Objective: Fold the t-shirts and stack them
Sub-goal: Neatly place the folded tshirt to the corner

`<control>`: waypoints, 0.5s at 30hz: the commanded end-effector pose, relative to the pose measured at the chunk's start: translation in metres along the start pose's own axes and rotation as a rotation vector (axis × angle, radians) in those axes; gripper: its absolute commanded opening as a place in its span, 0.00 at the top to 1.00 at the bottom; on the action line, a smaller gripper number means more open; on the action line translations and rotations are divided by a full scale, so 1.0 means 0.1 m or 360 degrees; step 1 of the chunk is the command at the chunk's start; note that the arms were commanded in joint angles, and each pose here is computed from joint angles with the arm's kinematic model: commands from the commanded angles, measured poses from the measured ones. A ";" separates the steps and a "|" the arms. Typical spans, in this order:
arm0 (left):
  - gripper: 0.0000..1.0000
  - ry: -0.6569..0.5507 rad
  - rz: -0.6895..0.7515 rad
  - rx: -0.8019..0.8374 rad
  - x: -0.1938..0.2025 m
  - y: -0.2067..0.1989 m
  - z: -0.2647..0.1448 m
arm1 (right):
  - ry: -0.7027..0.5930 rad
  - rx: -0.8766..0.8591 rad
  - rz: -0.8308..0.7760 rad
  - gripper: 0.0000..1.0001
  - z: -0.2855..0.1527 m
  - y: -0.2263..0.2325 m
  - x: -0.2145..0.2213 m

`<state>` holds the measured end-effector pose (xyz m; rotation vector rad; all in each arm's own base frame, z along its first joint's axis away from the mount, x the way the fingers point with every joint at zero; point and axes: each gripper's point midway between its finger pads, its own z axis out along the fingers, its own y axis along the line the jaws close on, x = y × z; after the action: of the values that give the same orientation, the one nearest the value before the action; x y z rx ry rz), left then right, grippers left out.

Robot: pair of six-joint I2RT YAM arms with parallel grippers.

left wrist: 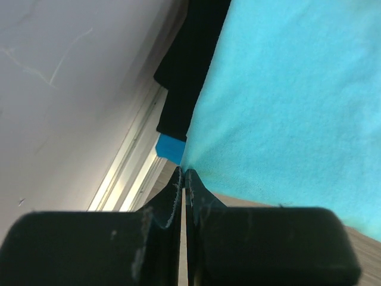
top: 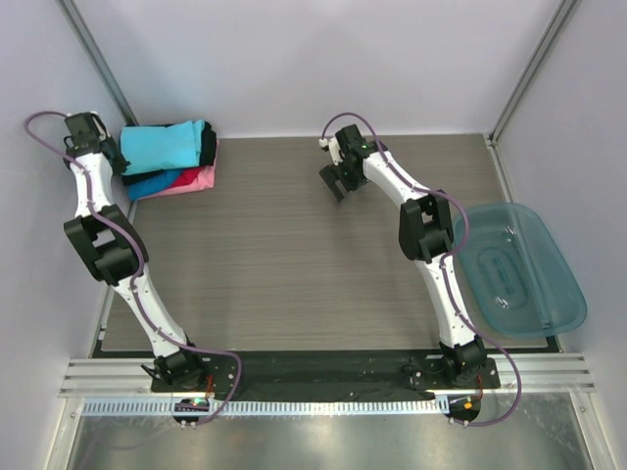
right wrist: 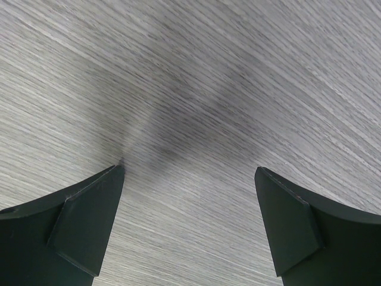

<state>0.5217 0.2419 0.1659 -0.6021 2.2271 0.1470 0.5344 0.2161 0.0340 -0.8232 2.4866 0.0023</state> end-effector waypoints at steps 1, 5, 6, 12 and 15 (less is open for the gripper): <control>1.00 -0.0104 0.0052 -0.0140 -0.22 0.20 -0.30 | -0.0030 -0.0008 -0.0023 0.02 -0.02 0.04 -0.08; 1.00 -0.0102 0.0080 -0.0216 -0.21 0.31 -0.25 | -0.0038 -0.0021 -0.0013 0.02 -0.02 0.06 -0.10; 1.00 -0.0100 0.0093 -0.0243 -0.21 0.35 -0.23 | -0.0040 -0.0022 -0.0017 0.02 -0.02 0.07 -0.10; 1.00 -0.0116 0.0160 -0.0309 -0.27 0.43 -0.17 | -0.0036 -0.0005 -0.0018 0.01 -0.04 0.03 -0.09; 1.00 -0.0107 0.0178 -0.0327 -0.26 0.45 -0.11 | -0.0035 -0.0010 -0.0010 0.02 -0.04 0.05 -0.09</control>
<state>0.5081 0.2622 0.1655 -0.5800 2.2548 0.3216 0.5343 0.2169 0.0340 -0.8240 2.4863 0.0080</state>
